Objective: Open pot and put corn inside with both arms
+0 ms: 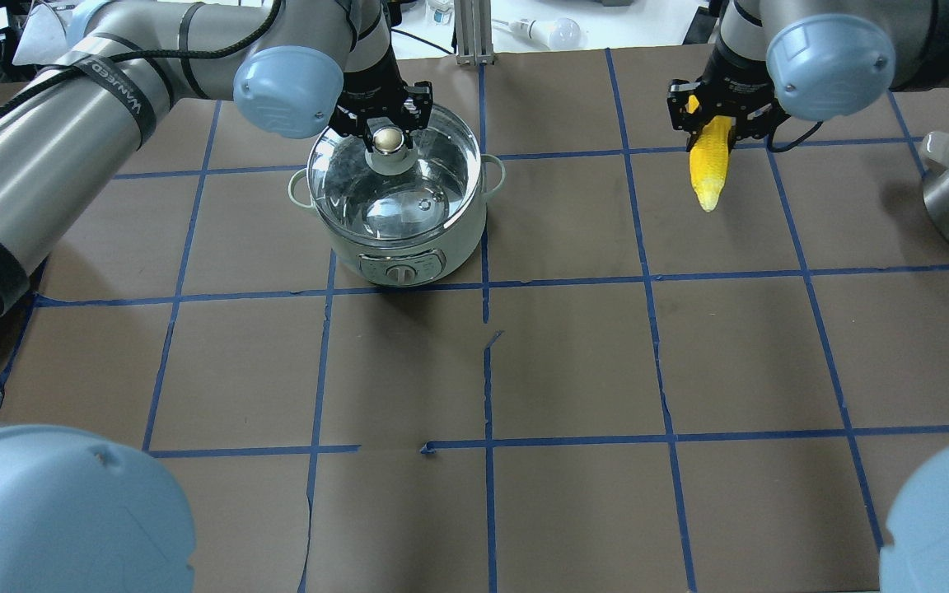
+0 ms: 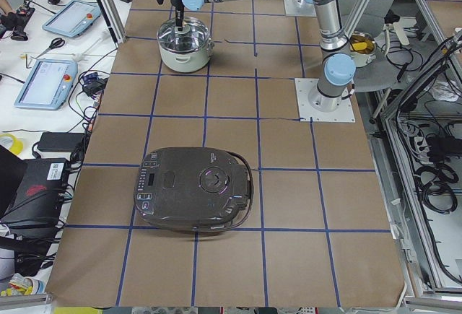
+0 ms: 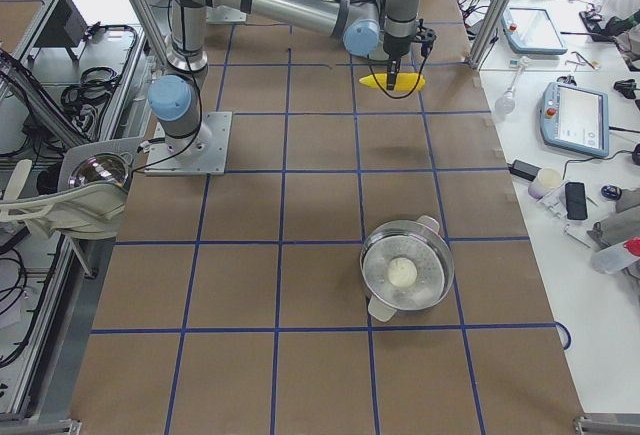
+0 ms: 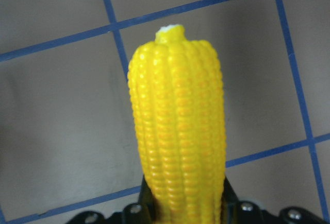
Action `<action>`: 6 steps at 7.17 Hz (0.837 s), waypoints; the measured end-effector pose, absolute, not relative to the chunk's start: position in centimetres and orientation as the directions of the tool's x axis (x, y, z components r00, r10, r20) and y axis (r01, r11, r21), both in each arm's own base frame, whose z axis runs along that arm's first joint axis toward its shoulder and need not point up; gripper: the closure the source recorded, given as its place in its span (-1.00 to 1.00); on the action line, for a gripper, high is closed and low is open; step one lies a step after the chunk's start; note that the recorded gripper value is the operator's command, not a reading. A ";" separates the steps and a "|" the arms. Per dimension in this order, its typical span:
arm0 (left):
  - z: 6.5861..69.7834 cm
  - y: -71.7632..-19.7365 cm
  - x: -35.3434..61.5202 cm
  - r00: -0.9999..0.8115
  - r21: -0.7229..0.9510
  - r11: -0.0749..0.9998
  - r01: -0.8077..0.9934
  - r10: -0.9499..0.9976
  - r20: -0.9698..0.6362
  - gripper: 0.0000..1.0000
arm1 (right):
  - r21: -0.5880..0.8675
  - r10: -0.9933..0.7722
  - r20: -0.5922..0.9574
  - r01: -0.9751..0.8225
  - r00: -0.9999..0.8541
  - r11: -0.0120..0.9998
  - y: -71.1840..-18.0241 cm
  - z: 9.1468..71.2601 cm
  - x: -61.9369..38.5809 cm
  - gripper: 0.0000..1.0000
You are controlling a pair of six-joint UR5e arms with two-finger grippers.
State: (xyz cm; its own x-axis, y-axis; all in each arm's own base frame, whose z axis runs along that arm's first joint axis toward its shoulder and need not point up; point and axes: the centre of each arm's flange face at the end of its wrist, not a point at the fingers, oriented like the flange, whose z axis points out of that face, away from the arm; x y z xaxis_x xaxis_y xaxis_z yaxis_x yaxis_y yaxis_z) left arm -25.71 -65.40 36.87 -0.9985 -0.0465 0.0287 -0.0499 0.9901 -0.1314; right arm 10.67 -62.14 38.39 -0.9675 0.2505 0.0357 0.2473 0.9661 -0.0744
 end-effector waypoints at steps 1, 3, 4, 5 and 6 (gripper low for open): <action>38.9 -65.4 -25.2 -0.999 -0.151 0.988 -0.036 -0.032 0.030 1.00 | -0.073 0.247 0.033 0.244 -0.968 0.967 -61.2 39.6 13.0 1.00; 41.9 -65.4 -20.1 -1.000 -0.127 0.991 0.029 0.030 0.006 1.00 | -0.073 0.221 0.040 0.218 -0.974 0.973 -60.3 40.4 15.6 1.00; 42.9 -65.4 -16.1 -0.999 -0.114 0.993 0.041 0.041 -0.004 1.00 | -0.083 0.201 0.037 0.197 -0.979 0.977 -60.1 40.9 17.2 1.00; 43.1 -65.3 -11.7 -0.999 -0.098 0.994 0.049 0.048 -0.012 1.00 | -0.100 0.172 0.026 0.169 -0.985 0.981 -60.1 41.6 19.7 1.00; 42.2 -64.9 -7.0 -0.998 -0.072 0.995 0.064 0.062 -0.016 1.00 | -0.118 0.140 0.017 0.137 -0.990 0.983 -60.5 42.3 22.6 1.00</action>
State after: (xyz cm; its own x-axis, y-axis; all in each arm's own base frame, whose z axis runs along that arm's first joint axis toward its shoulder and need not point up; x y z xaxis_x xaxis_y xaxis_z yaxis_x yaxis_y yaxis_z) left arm -7.00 -64.89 42.19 -0.9979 0.0625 -0.0164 0.0635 0.9954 -0.0723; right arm 22.61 -60.50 42.34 -0.9900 0.1398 0.0172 0.1368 0.9835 -0.1184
